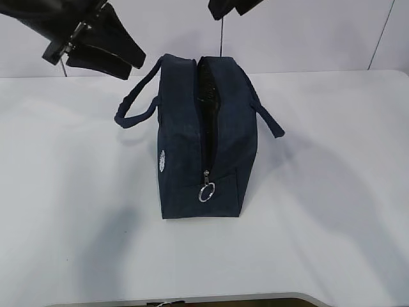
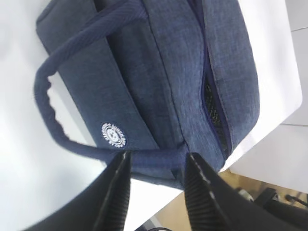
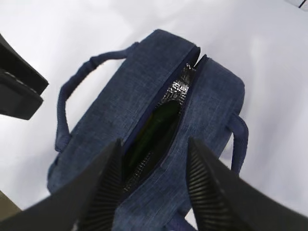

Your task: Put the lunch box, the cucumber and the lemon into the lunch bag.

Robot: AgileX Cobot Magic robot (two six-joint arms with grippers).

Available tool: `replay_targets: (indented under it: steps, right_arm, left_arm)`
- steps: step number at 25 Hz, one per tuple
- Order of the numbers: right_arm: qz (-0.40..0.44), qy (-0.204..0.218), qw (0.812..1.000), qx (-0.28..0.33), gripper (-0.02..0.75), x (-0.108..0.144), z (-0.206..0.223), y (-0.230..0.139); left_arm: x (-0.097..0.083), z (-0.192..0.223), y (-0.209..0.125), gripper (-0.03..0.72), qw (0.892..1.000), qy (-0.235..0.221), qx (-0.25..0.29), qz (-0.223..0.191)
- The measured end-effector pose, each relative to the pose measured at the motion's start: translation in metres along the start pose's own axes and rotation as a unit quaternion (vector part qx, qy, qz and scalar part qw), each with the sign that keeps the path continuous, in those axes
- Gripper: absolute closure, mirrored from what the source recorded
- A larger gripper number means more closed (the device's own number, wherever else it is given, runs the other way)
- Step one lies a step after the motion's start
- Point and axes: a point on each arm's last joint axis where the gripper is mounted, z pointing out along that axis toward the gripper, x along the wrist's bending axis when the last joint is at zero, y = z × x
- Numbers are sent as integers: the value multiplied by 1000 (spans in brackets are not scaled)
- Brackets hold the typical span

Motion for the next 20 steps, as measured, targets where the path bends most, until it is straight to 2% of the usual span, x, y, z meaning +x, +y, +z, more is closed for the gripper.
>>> replay_targets:
  steps: [5,9,12,16,20]
  right_arm:
    - [39,-5,999,-24,372,4,-25,1]
    - [39,-11,998,-43,372,8,-46,0]
    - [34,-26,998,-51,372,10,-64,-6]
    - [29,-46,997,-45,372,12,-85,-24]
    - [25,-62,997,-32,372,15,-98,-45]
  left_arm:
    - [-1,-12,2,417,998,57,0,-21]
    - [-12,-28,-3,417,997,80,-12,-14]
    - [-24,-43,-10,417,993,120,-22,9]
    - [-44,-60,-23,419,979,192,-32,57]
    - [-70,-77,-38,420,969,220,-47,103]
